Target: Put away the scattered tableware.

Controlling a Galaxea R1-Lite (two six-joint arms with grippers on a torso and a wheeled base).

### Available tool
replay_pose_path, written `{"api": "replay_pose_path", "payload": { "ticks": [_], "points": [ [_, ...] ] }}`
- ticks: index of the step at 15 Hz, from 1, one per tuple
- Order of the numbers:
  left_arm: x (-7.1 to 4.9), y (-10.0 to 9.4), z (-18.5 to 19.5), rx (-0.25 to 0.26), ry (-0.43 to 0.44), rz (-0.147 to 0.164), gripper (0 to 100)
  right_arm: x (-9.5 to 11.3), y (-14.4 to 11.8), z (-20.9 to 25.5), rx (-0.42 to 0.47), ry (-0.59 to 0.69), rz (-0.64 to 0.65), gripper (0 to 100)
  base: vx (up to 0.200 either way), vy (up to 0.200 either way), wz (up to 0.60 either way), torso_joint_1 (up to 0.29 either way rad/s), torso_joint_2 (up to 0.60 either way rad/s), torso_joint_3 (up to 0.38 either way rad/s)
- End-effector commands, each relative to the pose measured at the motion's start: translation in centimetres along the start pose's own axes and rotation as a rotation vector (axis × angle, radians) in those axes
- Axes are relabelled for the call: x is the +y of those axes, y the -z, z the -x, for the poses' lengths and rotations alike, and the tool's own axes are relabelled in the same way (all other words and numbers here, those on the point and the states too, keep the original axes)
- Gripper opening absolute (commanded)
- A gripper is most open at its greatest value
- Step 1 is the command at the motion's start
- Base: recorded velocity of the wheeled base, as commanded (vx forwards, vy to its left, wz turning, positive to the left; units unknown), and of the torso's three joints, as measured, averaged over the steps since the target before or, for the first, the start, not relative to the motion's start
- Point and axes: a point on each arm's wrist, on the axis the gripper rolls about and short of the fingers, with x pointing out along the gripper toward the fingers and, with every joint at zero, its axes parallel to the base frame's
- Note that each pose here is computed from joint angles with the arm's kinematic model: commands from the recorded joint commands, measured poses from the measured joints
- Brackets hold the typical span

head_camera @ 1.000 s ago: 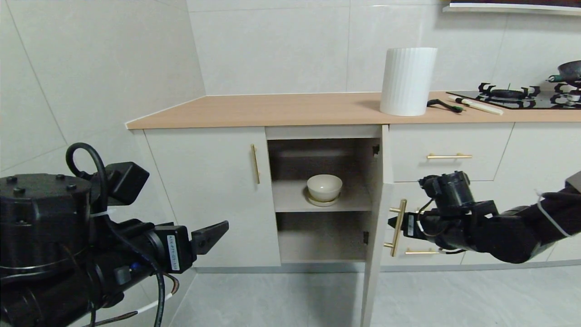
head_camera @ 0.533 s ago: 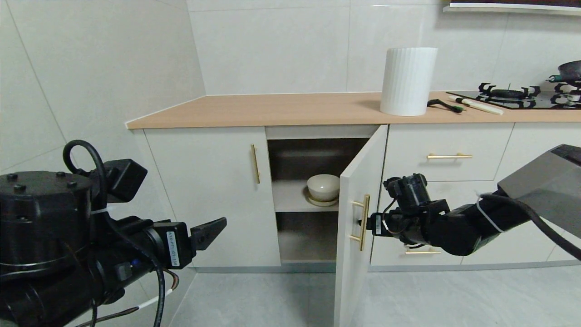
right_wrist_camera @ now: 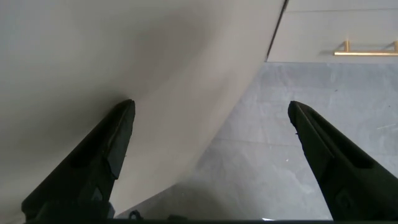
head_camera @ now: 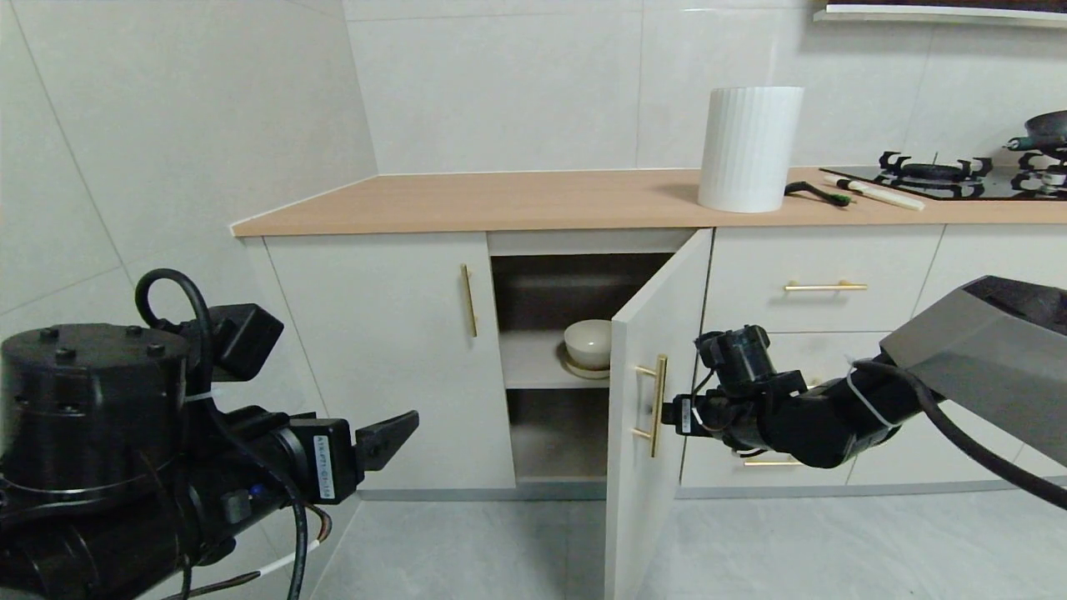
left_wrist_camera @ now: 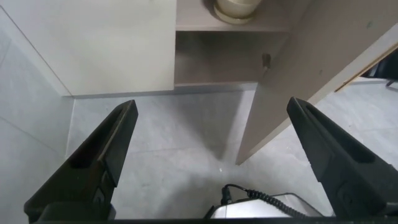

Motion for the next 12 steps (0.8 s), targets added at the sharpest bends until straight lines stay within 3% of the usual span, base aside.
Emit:
{"api": "replay_pose_path", "payload": {
  "ticks": [1,8,10,12],
  "points": [
    [0.0,0.2,-0.1,0.008,-0.002,-0.007,100,0.0,0.2,-0.4,0.006,0.002,0.001,100,0.200,0.000,0.00,0.002,0.00,0.012],
    [0.0,0.3,-0.4,0.016,-0.004,-0.010,100,1.0,0.5,-0.9,0.007,-0.015,-0.025,100,0.200,0.000,0.00,0.000,0.00,0.001],
    [0.0,0.2,-0.4,0.012,-0.002,-0.009,100,1.9,-0.2,-1.8,-0.018,-0.037,-0.141,100,0.000,0.000,0.00,0.000,0.00,0.000],
    [0.0,0.4,-0.4,0.016,-0.004,-0.010,100,2.0,-0.4,-1.9,-0.024,-0.041,-0.164,100,0.000,0.000,0.00,0.000,0.00,0.000]
  ]
}}
